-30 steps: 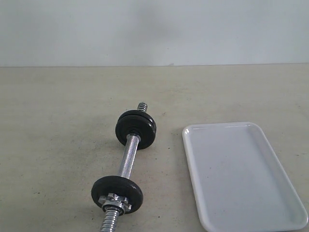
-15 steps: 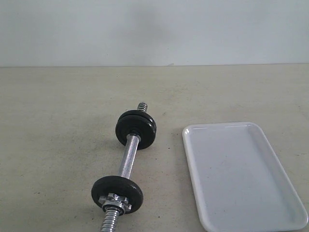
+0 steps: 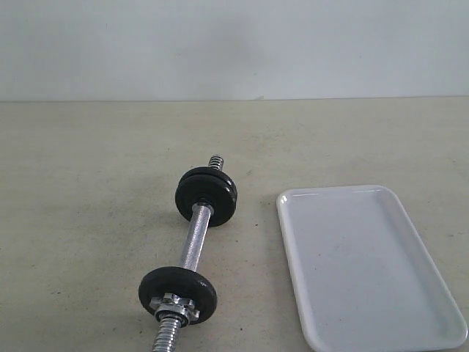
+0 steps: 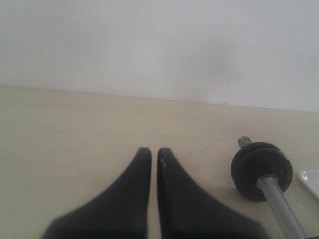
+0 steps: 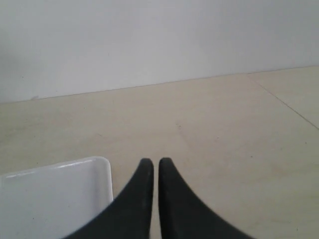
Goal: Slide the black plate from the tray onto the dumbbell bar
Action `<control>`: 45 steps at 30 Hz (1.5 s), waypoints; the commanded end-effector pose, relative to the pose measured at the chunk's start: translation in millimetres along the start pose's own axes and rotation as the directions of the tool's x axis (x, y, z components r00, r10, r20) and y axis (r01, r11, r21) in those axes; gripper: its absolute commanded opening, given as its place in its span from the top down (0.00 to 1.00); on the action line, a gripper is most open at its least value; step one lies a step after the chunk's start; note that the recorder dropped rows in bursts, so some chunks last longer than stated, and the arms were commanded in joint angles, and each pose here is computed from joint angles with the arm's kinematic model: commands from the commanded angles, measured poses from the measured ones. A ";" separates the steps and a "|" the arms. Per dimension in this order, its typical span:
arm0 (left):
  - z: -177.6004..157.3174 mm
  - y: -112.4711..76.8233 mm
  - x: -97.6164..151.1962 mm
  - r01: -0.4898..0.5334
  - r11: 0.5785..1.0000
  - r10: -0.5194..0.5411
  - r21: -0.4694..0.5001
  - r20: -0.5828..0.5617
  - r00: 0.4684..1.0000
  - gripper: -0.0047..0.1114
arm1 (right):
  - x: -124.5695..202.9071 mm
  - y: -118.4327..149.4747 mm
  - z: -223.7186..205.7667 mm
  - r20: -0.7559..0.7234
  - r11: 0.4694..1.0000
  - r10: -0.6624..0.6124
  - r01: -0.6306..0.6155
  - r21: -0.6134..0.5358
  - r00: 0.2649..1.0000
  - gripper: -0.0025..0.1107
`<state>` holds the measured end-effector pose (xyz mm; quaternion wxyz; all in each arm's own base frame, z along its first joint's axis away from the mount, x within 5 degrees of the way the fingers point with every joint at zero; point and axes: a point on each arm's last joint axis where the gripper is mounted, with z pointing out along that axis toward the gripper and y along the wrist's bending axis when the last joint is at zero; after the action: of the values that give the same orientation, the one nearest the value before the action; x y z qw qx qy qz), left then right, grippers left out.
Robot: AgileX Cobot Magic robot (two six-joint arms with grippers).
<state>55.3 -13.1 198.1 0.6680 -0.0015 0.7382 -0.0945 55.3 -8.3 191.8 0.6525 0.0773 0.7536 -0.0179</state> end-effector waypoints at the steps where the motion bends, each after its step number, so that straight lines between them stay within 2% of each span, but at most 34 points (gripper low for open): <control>1: 0.1 0.4 0.7 0.007 1.000 -0.007 -0.004 0.003 1.000 0.92 | 7.9 0.6 -0.7 -0.086 0.999 -0.036 0.034 -0.022 0.996 0.95; 7: 0.2 2.5 0.4 0.011 0.999 -0.011 -0.042 0.008 1.000 0.92 | 8.5 7.6 -1.2 -0.078 0.981 -0.141 0.128 -0.145 0.987 0.95; 14: 0.3 5.0 0.1 0.012 0.996 -0.011 -0.084 0.014 1.000 0.92 | 8.6 8.0 -1.3 -0.077 0.979 -0.150 0.137 -0.152 0.986 0.95; 15: 0.3 5.0 1.3 -0.039 0.996 0.039 -0.085 -0.004 0.999 0.92 | 8.6 8.0 -1.3 -0.076 0.978 -0.152 0.139 -0.152 0.985 0.95; 16: 0.2 6.0 1.6 -0.133 0.987 0.132 -0.094 -0.017 0.991 0.92 | 8.7 7.7 -1.2 -0.079 0.980 -0.150 0.137 -0.146 0.986 0.95; 18: 0.0 8.2 2.5 -0.381 0.919 0.377 -0.106 -0.058 0.925 0.92 | 8.7 7.2 -1.2 -0.081 0.983 -0.139 0.127 -0.134 0.987 0.95; 20: -0.2 9.2 2.7 -0.514 0.852 0.508 -0.104 -0.081 0.858 0.92 | 8.7 6.8 -1.1 -0.082 0.985 -0.133 0.122 -0.125 0.988 0.95; 23: -0.4 10.9 -1.0 -0.646 0.752 0.642 -0.130 -0.078 0.763 0.92 | 8.7 6.7 -1.1 -0.083 0.985 -0.132 0.122 -0.124 0.988 0.95; 26: -1.1 13.2 -6.7 -0.674 0.714 0.677 -0.188 -0.055 0.734 0.92 | 8.7 6.9 -1.1 -0.080 0.982 -0.151 0.140 -0.128 0.985 0.95; 29: -1.1 13.1 -6.3 -0.654 0.734 0.657 -0.185 -0.053 0.752 0.92 | 8.7 6.9 -1.1 -0.080 0.982 -0.151 0.140 -0.128 0.985 0.95; 34: -0.5 11.4 -0.5 -0.533 0.834 0.530 -0.142 -0.066 0.846 0.92 | 8.7 7.0 -1.2 -0.080 0.982 -0.148 0.137 -0.129 0.986 0.95; 37: -0.5 7.8 10.5 -0.506 0.861 0.495 -0.046 -0.144 0.857 0.92 | 8.7 7.0 -1.2 -0.080 0.982 -0.148 0.137 -0.129 0.986 0.95; 45: -0.5 5.4 10.5 -0.338 0.941 0.332 -0.027 -0.120 0.935 0.92 | 8.5 7.0 -1.1 -0.079 0.983 -0.142 0.131 -0.128 0.987 0.95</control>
<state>54.5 -8.4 188.4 0.6311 0.1332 0.7615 0.0632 54.1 0.0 183.0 0.6142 -0.0158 0.7889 -0.0099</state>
